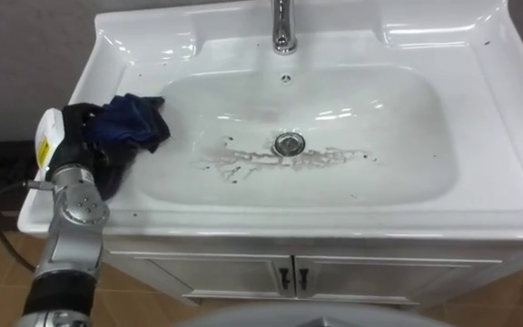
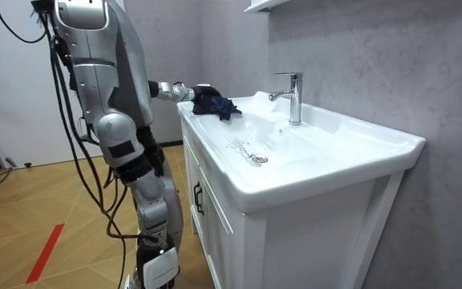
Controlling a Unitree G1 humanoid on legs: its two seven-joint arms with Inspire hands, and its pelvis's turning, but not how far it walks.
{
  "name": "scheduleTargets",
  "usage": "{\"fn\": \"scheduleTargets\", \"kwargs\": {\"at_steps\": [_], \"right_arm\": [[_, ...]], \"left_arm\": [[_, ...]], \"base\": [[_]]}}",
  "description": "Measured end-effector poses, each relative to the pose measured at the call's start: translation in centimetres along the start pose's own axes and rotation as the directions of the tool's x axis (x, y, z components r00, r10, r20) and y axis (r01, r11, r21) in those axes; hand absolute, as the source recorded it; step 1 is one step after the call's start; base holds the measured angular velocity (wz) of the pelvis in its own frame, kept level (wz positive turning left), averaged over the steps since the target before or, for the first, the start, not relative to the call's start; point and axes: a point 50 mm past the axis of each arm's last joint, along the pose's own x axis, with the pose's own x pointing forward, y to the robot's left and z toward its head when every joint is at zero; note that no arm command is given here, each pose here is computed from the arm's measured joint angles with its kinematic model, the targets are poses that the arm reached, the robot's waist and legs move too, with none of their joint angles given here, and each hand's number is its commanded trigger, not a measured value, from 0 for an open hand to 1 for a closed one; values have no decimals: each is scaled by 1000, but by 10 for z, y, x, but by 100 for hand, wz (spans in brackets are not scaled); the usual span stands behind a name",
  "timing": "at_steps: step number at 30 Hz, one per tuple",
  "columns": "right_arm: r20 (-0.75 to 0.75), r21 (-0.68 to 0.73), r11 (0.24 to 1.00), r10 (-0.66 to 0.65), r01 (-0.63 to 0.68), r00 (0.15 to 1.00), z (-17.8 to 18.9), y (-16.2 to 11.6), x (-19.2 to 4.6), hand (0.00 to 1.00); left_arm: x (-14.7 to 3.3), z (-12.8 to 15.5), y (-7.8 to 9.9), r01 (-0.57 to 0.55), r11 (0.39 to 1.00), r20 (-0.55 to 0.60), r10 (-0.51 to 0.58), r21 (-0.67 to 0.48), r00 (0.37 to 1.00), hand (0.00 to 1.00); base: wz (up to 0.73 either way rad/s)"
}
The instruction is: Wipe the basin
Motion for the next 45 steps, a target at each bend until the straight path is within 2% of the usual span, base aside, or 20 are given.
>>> {"fn": "scheduleTargets", "kwargs": {"at_steps": [10,15,19,26,34,40,45], "right_arm": [[75,37,999,22,-25,997,7,1,0,0],[75,51,997,50,-54,996,2,3,1,0],[72,68,995,73,-78,995,-2,5,2,0],[79,80,993,76,-82,994,1,5,2,0],[75,68,994,83,-88,994,1,6,2,0],[81,86,990,102,-109,991,2,11,3,0],[97,89,989,109,-117,989,7,14,3,0]], "left_arm": [[-5,18,8,12,1000,62,-11,-24,998,100],[-11,43,19,-26,998,172,35,-52,985,100],[-12,52,22,-63,998,223,59,8,973,100],[-20,73,8,-25,1000,307,19,17,952,100],[-21,80,1,12,999,333,-22,33,943,100],[-24,84,-6,9,989,364,-64,150,929,100],[-27,86,-13,35,979,374,-109,199,921,100]], "base": [[6],[3],[0],[-1],[-3],[2],[0]]}}
